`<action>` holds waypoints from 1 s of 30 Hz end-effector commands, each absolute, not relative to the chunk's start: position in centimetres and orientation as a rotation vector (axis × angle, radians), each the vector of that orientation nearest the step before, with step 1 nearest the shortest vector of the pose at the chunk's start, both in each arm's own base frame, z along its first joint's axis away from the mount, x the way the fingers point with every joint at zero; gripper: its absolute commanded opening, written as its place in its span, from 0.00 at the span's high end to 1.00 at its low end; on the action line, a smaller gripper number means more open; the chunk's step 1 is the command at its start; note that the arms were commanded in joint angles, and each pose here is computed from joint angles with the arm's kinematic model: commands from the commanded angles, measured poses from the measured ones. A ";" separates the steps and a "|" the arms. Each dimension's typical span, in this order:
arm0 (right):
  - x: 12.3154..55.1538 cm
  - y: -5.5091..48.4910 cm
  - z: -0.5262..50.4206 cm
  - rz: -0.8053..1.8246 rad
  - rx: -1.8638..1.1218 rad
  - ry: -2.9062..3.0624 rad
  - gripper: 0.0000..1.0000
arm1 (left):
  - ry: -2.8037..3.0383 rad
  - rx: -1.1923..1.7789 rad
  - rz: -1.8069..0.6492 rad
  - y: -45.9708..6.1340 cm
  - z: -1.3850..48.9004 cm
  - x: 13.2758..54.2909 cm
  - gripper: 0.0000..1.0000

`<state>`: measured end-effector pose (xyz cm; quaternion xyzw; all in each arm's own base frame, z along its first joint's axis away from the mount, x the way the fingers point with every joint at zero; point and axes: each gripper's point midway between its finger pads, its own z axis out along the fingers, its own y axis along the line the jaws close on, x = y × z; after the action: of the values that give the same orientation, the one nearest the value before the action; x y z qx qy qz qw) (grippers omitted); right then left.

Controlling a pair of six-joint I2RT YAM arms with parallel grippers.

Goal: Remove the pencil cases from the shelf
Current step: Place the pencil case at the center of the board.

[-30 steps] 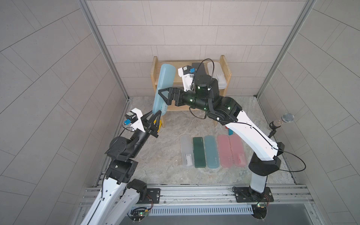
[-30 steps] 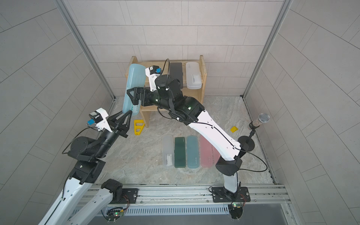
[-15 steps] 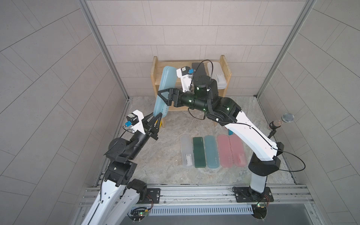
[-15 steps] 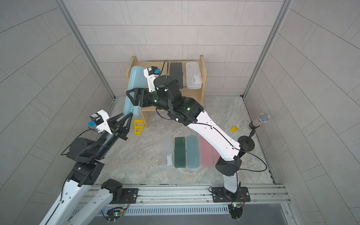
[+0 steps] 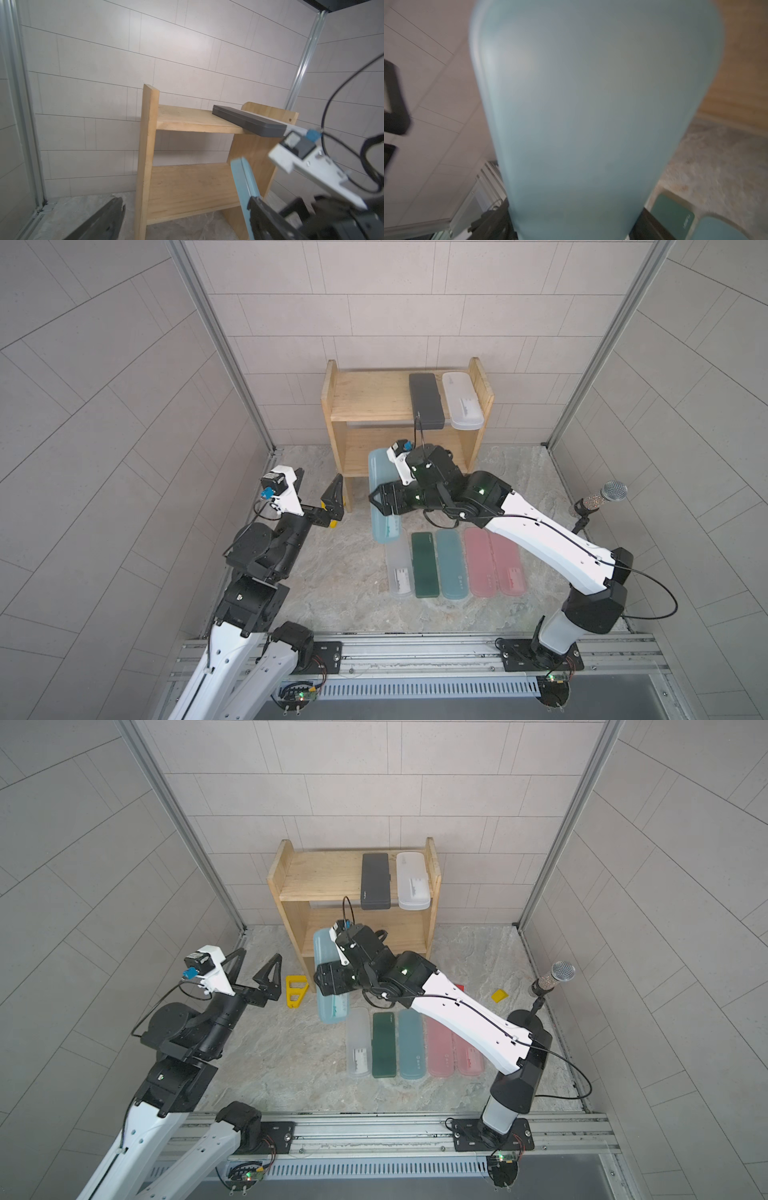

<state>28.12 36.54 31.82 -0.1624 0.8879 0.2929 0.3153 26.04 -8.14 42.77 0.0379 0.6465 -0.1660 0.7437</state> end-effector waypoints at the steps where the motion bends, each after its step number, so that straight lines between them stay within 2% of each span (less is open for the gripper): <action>1: 26.3 35.8 26.3 0.771 -0.360 2.514 0.26 | 1.495 0.088 -0.320 -7.9 43.1 26.8 0.00; 6: 25.7 37.3 20.8 0.792 -0.330 2.661 0.26 | 1.544 0.094 -0.396 -9.2 41.5 27.9 0.00; 14: 26.2 42.1 15.0 0.868 -0.323 2.810 0.26 | 1.585 0.079 -0.347 -8.4 40.2 27.9 0.00; 30: 27.1 43.7 7.7 0.736 -0.269 2.943 0.20 | 1.611 0.086 -0.319 -8.1 38.9 27.6 0.00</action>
<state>27.07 43.16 7.72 -0.0918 0.9656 0.2385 0.0483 27.86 -8.44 38.85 0.0398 0.7215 -0.1482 0.6751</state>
